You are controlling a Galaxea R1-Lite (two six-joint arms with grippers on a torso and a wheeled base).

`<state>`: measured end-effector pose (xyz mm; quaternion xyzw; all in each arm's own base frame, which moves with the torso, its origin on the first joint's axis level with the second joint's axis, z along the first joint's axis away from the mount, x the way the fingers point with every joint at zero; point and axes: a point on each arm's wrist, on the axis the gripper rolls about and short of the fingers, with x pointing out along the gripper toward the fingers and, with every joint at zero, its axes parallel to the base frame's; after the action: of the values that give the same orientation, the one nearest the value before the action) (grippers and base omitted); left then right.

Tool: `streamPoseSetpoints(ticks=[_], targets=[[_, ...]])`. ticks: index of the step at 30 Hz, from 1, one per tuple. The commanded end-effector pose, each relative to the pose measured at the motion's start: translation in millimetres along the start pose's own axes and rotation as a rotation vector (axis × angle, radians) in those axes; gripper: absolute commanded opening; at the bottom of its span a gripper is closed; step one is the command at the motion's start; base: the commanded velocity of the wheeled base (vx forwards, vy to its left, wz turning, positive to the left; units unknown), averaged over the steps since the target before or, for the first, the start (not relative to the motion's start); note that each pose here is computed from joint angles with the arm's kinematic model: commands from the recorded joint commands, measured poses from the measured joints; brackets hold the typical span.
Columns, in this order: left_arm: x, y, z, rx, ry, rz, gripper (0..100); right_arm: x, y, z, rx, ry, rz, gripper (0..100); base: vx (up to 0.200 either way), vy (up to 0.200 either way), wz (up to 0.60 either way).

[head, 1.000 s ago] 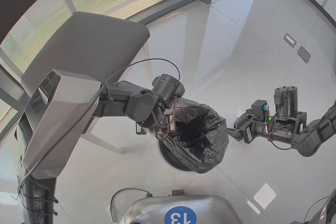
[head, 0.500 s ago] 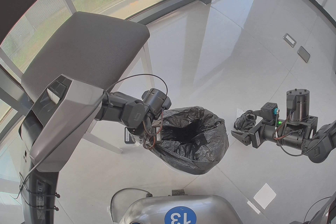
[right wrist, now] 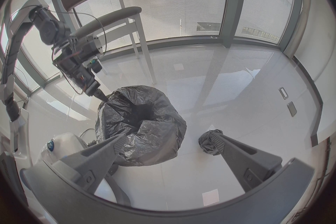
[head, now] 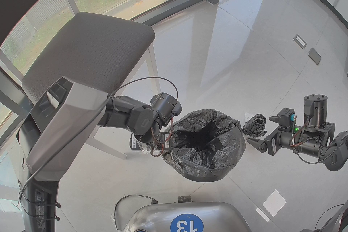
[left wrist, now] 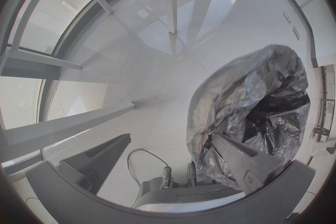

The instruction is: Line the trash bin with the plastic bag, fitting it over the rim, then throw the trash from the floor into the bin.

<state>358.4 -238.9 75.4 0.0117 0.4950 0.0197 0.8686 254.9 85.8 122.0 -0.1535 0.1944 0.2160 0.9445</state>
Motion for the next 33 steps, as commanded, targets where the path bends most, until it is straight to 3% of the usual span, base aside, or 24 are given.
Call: streamPoseSetpoints(ticks=[1, 8, 14, 19, 25, 33], targets=[[-19, 2, 5, -0.010, -0.032, -0.018, 100, -10, -7, -7, -0.002, 0.015, -0.028, 100, 0.000, 0.000, 0.00], [-52, 4, -3, 0.008, -0.061, -0.048, 100, -14, -26, -17, 0.024, 0.046, -0.095, 100, 0.000, 0.000, 0.00], [-101, 1, -23, 0.060, -0.103, -0.110, 100, -12, -61, -29, 0.064, 0.085, -0.197, 100, 0.000, 0.000, 0.00], [-106, -1, -36, 0.085, -0.102, -0.123, 100, -6, -62, -32, 0.072, 0.102, -0.194, 100, 0.000, 0.000, 0.00], [-123, 1, -29, 0.067, -0.176, -0.150, 100, 20, -86, -51, 0.110, 0.177, -0.226, 100, 0.000, 0.000, 0.00], [-153, 10, -24, 0.059, -0.249, -0.190, 100, 80, -105, -67, 0.134, 0.246, -0.200, 100, 0.000, 0.000, 0.00]])
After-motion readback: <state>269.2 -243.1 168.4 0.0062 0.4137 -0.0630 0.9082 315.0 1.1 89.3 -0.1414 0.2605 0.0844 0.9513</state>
